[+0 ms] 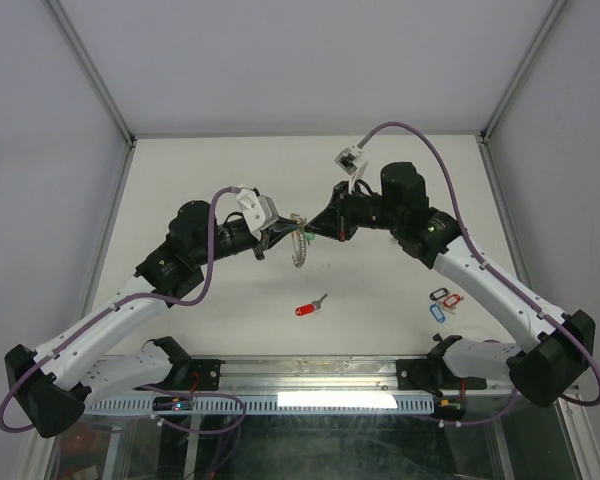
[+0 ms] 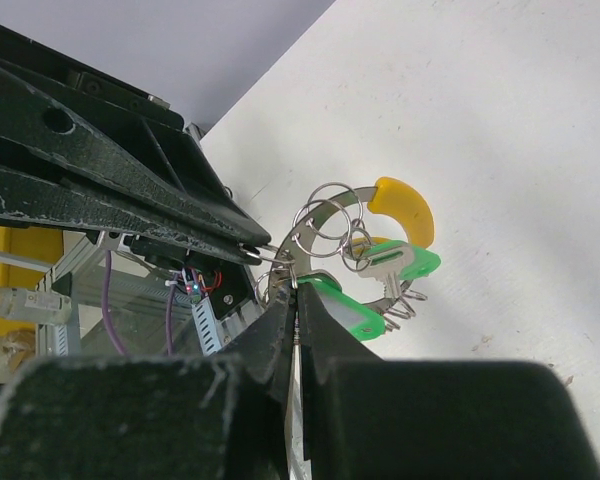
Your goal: Put the keys on the keyring
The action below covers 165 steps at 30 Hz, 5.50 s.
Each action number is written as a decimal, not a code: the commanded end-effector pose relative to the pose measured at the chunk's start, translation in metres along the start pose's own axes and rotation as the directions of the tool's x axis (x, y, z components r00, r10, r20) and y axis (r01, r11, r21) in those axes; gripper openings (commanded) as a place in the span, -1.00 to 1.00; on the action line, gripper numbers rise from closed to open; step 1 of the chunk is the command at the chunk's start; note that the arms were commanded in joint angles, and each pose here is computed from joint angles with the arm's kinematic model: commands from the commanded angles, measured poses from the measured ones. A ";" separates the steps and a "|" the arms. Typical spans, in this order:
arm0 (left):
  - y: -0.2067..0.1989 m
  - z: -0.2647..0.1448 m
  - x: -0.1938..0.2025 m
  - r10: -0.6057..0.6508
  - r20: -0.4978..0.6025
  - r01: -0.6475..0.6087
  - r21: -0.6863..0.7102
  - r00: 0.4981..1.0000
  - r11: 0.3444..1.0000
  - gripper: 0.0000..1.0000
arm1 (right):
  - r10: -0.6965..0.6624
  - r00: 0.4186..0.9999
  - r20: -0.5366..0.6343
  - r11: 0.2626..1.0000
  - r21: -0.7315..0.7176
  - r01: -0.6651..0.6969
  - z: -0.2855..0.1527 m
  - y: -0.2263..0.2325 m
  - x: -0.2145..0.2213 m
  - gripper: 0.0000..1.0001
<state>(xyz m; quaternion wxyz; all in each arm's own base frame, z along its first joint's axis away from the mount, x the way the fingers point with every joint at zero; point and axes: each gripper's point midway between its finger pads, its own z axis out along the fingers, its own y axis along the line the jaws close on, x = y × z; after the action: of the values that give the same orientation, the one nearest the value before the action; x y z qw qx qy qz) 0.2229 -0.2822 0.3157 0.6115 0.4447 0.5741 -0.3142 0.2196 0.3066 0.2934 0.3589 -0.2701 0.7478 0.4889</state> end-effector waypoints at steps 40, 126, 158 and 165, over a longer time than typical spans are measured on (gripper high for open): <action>-0.021 -0.016 -0.067 -0.063 0.240 0.043 0.088 0.969 0.995 -1.00 | -0.559 0.777 0.289 0.799 -0.062 0.598 -0.061 0.069 -0.048 -0.31; -0.062 -0.040 -0.107 -0.137 0.332 0.029 0.311 0.933 0.950 -1.00 | -0.566 0.755 0.331 0.668 -0.352 0.656 -0.041 0.100 -0.008 -0.54; -0.040 -0.030 -0.077 -0.053 0.177 0.018 0.192 0.983 0.981 -0.36 | -0.680 0.712 -0.175 0.733 -0.191 0.653 -0.058 0.065 0.001 -1.00; -0.046 -0.024 -0.058 -0.035 0.130 0.003 0.236 0.991 0.972 -0.27 | -0.604 0.686 -0.406 0.772 -0.084 0.630 -0.059 0.049 0.008 -1.00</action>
<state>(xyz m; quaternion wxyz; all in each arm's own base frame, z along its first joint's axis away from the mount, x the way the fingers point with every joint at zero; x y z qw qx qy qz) 0.1661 -0.2855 0.3611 0.5844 0.4667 0.5117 -0.4228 0.1525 0.2866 0.3265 0.3562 -0.6003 0.6417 0.3176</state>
